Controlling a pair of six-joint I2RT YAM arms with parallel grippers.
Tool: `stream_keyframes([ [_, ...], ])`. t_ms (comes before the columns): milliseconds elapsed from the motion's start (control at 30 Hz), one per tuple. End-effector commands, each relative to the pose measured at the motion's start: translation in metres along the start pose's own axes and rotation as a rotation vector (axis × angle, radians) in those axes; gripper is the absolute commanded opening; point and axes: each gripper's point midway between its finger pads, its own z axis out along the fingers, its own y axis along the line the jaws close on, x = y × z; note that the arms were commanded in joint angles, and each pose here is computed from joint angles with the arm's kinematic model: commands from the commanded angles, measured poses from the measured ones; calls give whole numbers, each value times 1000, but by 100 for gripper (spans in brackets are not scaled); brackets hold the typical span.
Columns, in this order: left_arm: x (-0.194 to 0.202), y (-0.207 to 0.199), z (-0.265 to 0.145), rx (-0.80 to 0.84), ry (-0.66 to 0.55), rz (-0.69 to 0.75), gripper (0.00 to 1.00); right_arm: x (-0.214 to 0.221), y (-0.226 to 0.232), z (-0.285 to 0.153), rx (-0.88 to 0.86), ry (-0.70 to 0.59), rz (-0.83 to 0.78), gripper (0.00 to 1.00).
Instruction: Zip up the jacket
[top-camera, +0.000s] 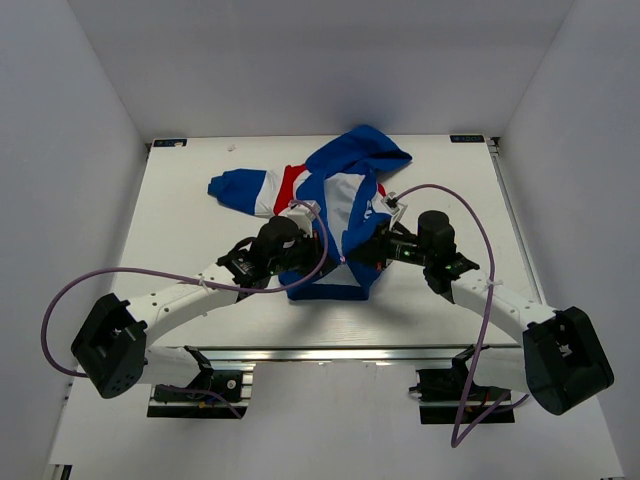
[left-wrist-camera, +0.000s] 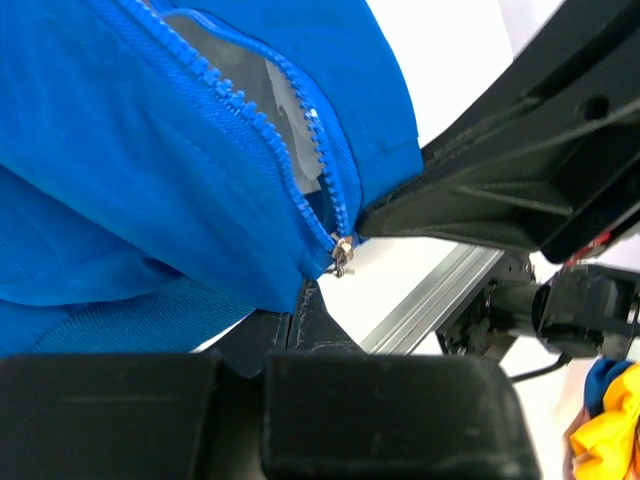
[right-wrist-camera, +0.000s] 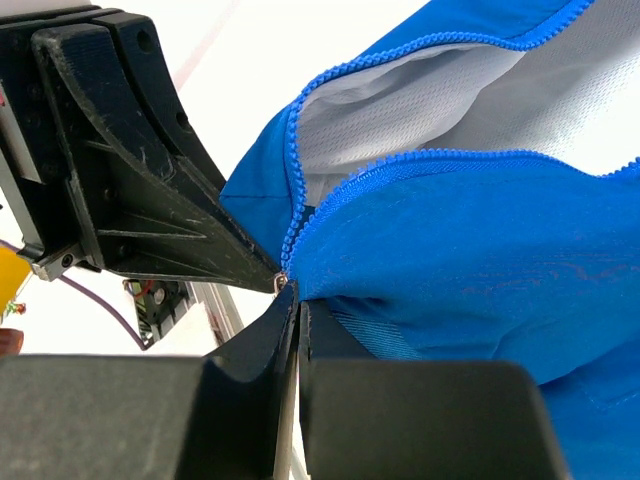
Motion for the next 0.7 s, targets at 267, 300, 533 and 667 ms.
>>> stream_keyframes([
  [267,25,-10,-16,84,134,117,0,-24,9,-1,-32,-63,-72,0],
  [300,26,-10,-17,89,141,128,0,-25,10,-1,-37,-61,-72,0],
  [533,28,-6,-23,71,149,153,0,-21,13,0,-60,-18,-73,0],
  [667,18,-1,-19,9,120,110,9,-11,13,-3,-64,17,-54,0],
])
